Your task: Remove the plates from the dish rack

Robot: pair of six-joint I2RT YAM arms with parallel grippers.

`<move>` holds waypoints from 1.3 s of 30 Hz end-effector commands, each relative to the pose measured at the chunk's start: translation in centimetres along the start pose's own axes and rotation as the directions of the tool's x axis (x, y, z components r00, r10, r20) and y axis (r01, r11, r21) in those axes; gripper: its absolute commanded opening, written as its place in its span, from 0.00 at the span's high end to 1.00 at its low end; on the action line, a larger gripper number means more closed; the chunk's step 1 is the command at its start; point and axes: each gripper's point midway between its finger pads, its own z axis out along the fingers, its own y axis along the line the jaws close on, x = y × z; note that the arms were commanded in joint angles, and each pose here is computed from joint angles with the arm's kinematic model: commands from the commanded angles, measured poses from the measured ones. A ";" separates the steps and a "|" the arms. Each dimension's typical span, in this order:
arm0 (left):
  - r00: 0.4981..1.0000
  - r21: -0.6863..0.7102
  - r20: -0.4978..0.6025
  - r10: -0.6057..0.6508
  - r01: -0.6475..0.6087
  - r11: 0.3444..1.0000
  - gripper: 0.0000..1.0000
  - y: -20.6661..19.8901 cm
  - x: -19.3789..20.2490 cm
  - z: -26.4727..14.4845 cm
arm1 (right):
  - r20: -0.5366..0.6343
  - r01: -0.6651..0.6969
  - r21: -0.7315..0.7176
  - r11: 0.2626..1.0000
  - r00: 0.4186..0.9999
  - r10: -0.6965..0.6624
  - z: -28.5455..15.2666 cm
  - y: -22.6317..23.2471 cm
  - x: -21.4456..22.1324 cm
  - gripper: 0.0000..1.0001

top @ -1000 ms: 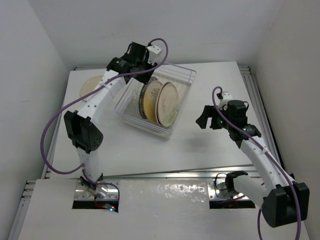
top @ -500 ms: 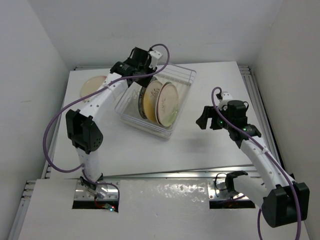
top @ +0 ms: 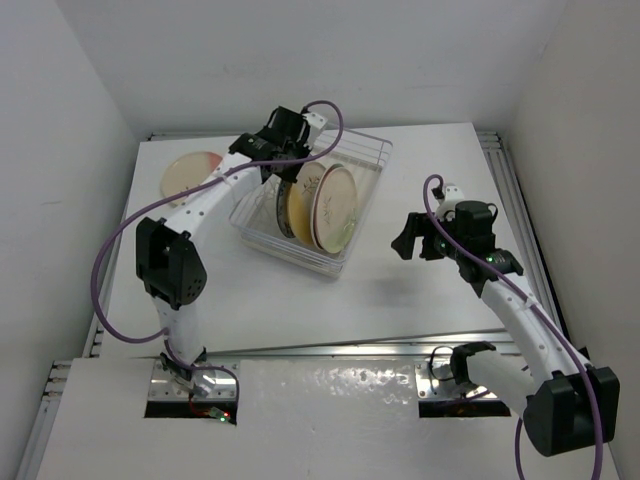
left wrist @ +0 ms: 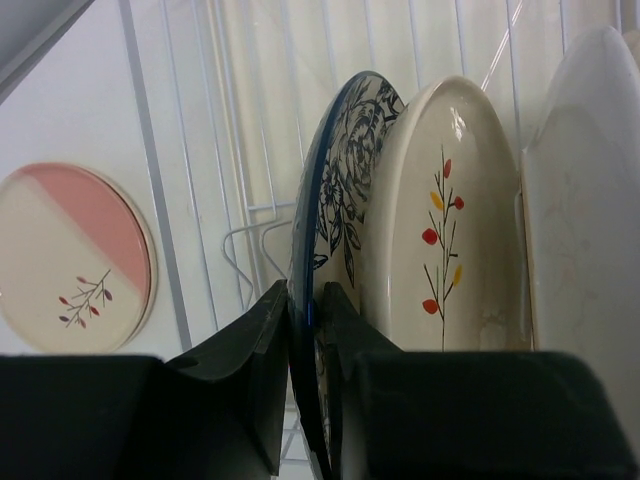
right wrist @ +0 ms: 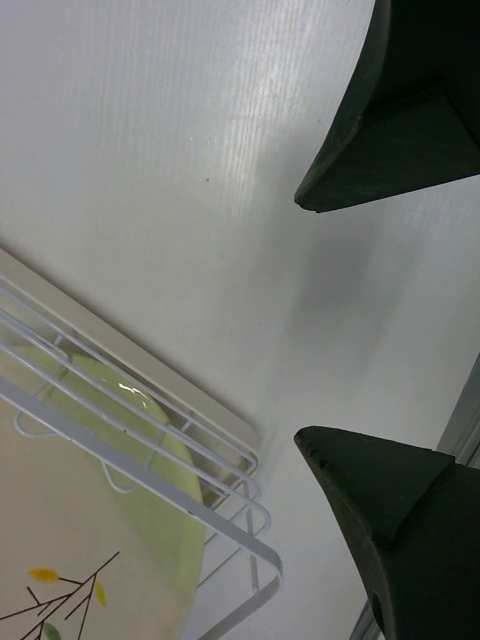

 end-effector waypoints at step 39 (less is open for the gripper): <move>0.935 -0.397 0.178 -0.306 0.353 0.847 1.00 23.3 10.2 -20.8 | 0.213 0.141 -0.318 0.938 0.974 -0.074 0.7 7.3 -11.8 0.13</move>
